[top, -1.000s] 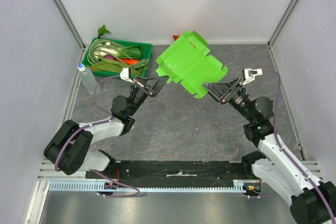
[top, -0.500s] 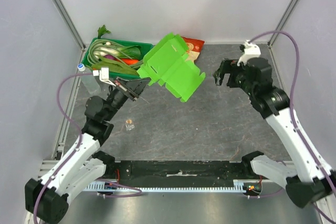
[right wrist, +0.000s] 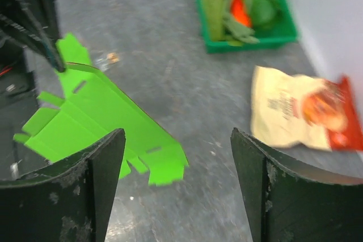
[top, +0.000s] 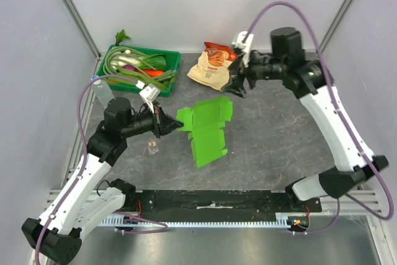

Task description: Fold the paper box

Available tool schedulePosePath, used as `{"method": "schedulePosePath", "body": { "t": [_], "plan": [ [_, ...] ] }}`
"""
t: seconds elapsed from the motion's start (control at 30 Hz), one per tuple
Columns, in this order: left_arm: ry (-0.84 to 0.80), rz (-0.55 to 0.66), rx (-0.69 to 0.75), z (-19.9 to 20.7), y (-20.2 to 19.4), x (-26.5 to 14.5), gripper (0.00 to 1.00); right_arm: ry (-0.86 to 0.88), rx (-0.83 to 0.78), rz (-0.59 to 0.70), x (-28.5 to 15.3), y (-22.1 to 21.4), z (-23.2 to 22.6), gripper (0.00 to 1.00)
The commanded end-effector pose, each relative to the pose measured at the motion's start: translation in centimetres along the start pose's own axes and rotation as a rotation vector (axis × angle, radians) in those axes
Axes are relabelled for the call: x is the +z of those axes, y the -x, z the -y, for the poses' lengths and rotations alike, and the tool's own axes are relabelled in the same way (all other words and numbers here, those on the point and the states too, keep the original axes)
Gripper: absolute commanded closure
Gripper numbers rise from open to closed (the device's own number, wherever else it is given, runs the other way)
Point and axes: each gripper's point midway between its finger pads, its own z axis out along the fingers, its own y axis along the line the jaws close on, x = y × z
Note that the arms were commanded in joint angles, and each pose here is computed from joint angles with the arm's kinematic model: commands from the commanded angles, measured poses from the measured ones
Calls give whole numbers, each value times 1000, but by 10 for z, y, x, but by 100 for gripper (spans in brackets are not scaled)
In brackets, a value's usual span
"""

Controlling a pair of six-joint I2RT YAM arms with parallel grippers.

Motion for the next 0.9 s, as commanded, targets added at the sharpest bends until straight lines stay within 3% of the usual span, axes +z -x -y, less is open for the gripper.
{"method": "schedulePosePath", "body": {
  "t": [0.0, 0.37, 0.47, 0.57, 0.6, 0.63, 0.67, 0.7, 0.77, 0.83, 0.87],
  "plan": [
    [-158, -86, 94, 32, -9, -15, 98, 405, -9, -90, 39, -36, -73, 21],
    [-307, -173, 115, 49, -19, -17, 98, 697, 50, -53, 46, -71, -131, 35],
    [-315, -169, 132, 50, -17, -17, 98, 791, 80, -4, 36, -78, -151, 49],
    [-309, -161, 149, 49, -15, -17, 98, 853, 107, 35, 25, -84, -167, 71],
    [-301, -151, 160, 48, -13, -16, 98, 857, 106, 43, 22, -84, -169, 95],
    [-279, -147, 158, 45, -12, -16, 98, 861, 108, 51, 20, -82, -171, 100],
    [-214, -124, 165, 37, -8, -15, 95, 855, 117, 55, 17, -79, -172, 100],
    [-163, -103, 160, 32, -4, -16, 78, 848, 129, 58, 16, -77, -171, 100],
    [-2, -5, 152, 16, 15, -23, 65, 744, 238, 29, 27, -70, -160, 100],
    [66, 101, 145, 14, 34, -31, 58, 473, 296, 16, 47, -74, -129, 100],
    [97, 189, 127, 19, 45, -44, 54, 227, 327, -12, 52, -84, -97, 100]
  ]
}}
